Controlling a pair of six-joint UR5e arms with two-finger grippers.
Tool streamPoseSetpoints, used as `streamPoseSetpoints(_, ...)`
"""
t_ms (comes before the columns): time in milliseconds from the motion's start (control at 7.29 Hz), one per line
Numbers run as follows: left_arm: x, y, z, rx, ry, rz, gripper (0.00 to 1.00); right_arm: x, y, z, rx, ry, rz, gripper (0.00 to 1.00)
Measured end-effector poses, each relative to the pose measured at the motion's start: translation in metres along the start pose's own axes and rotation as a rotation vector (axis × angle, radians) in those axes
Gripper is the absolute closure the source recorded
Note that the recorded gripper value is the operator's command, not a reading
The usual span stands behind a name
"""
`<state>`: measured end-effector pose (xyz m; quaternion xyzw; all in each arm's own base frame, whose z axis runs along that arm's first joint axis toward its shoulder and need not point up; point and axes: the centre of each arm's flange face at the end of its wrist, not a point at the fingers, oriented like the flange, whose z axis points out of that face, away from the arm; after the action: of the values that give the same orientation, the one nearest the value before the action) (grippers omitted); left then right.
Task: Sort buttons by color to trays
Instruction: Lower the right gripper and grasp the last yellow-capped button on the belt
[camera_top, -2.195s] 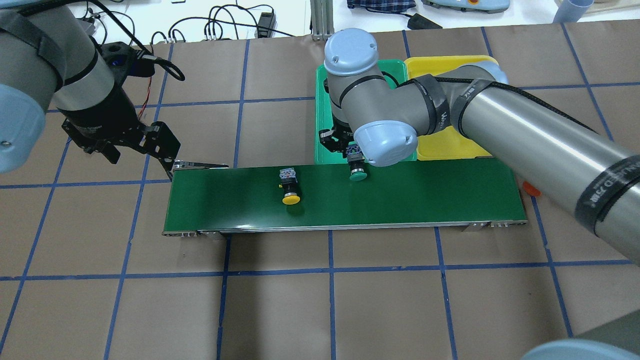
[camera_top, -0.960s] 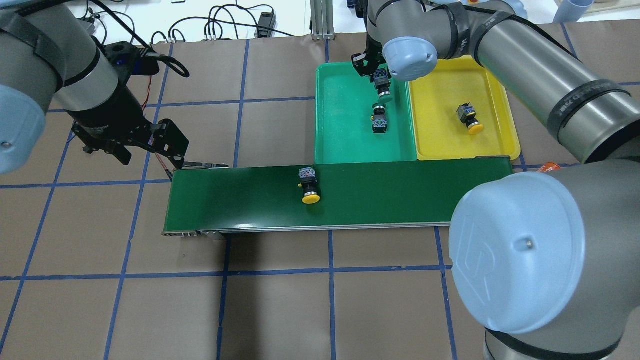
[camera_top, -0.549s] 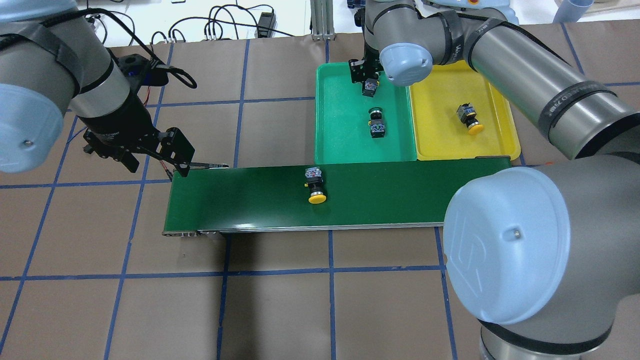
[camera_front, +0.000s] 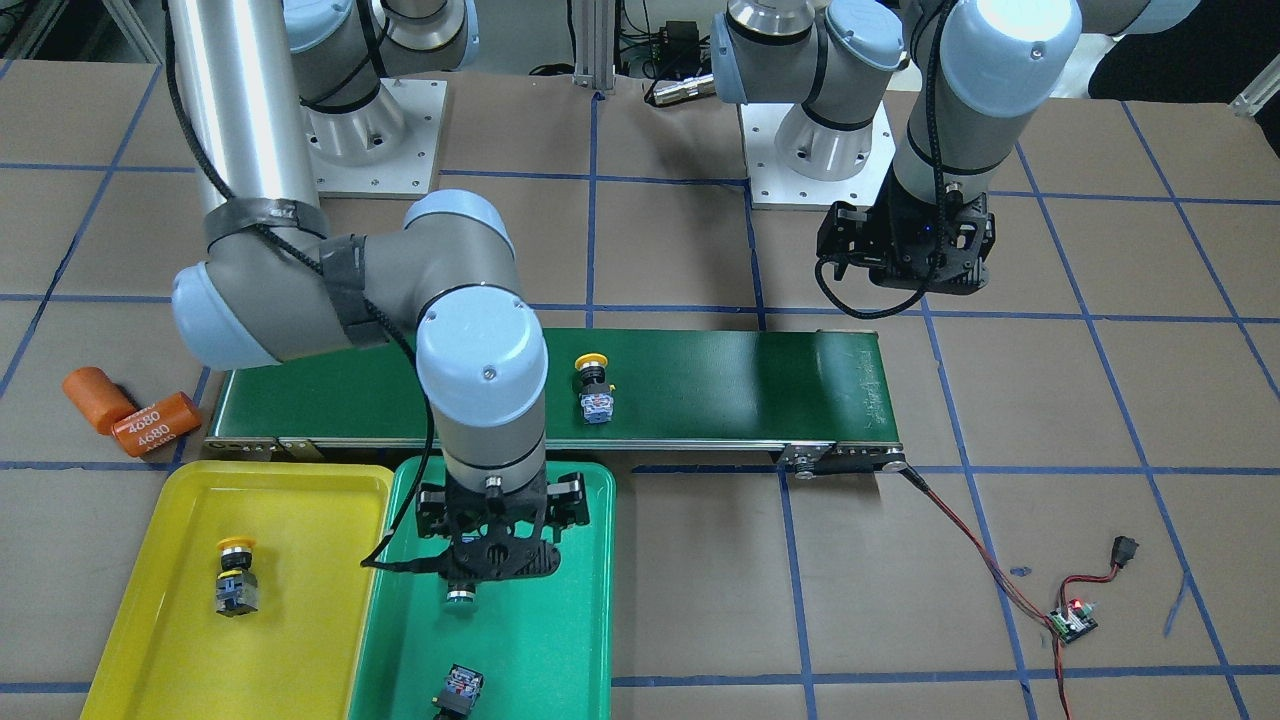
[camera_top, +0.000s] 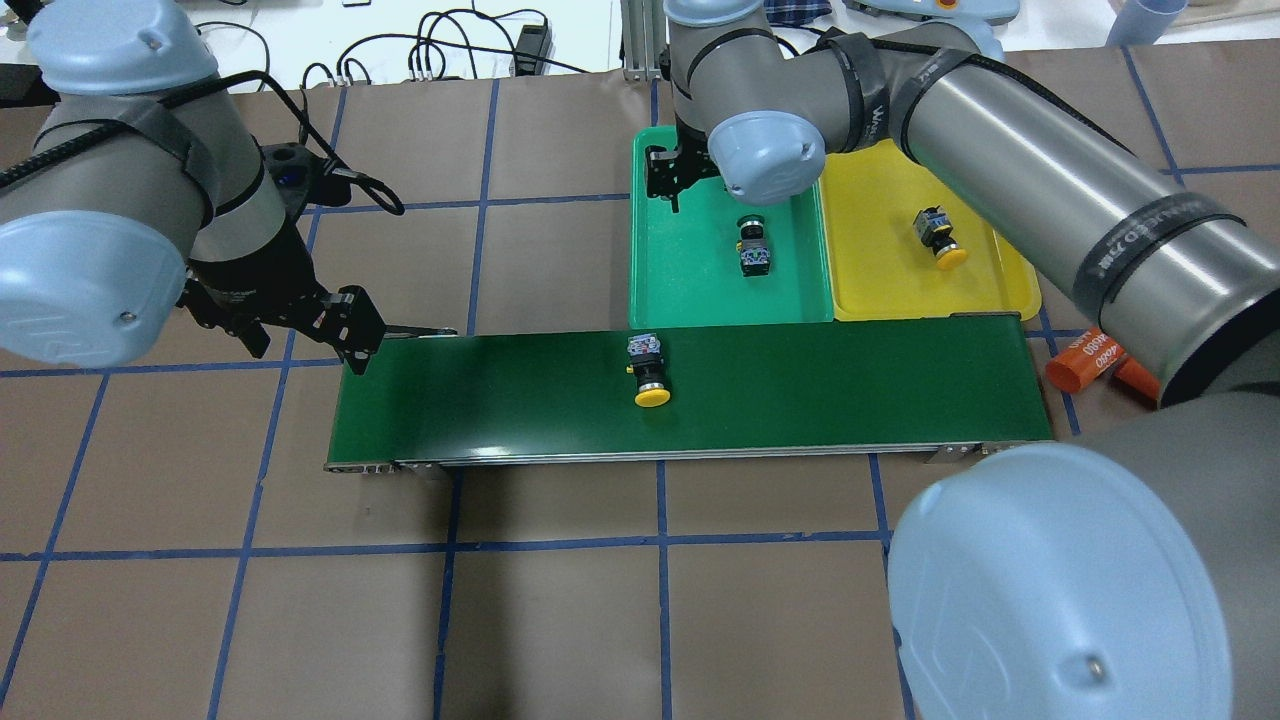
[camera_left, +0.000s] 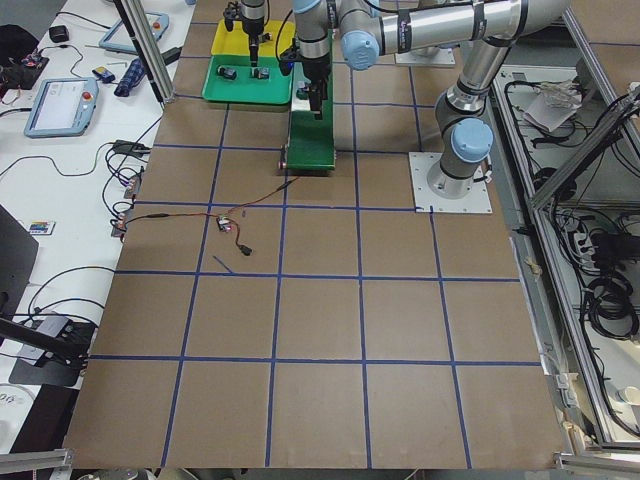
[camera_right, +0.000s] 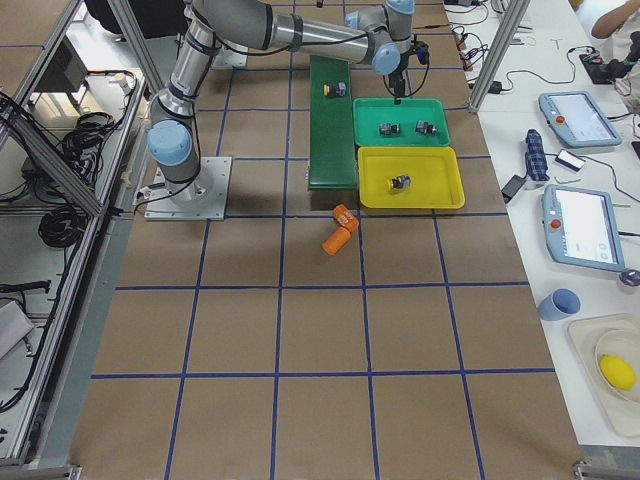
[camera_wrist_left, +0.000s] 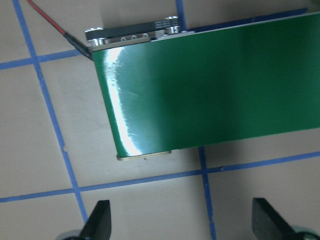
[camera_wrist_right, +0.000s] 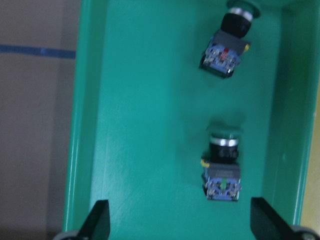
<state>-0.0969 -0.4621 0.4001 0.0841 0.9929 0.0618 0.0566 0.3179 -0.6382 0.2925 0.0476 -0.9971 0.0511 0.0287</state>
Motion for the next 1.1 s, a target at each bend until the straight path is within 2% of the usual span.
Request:
streamPoseSetpoints(274,0.007,-0.001,-0.012,0.066,0.003,0.0,0.0,-0.022,0.068,0.006,-0.067,0.006,0.01,0.04)
streamPoseSetpoints(686,0.008,-0.005,-0.011,0.077,0.01,-0.002,0.0,-0.013,0.154,-0.01,-0.107,0.006,0.014,0.04)
streamPoseSetpoints(823,0.009,-0.006,-0.01,0.079,0.022,-0.002,0.0,-0.009,0.173,-0.007,-0.114,0.007,0.014,0.06)
streamPoseSetpoints(1098,0.011,-0.006,-0.01,0.08,0.037,-0.002,0.0,-0.011,0.185,0.005,-0.107,-0.028,0.022,0.06)
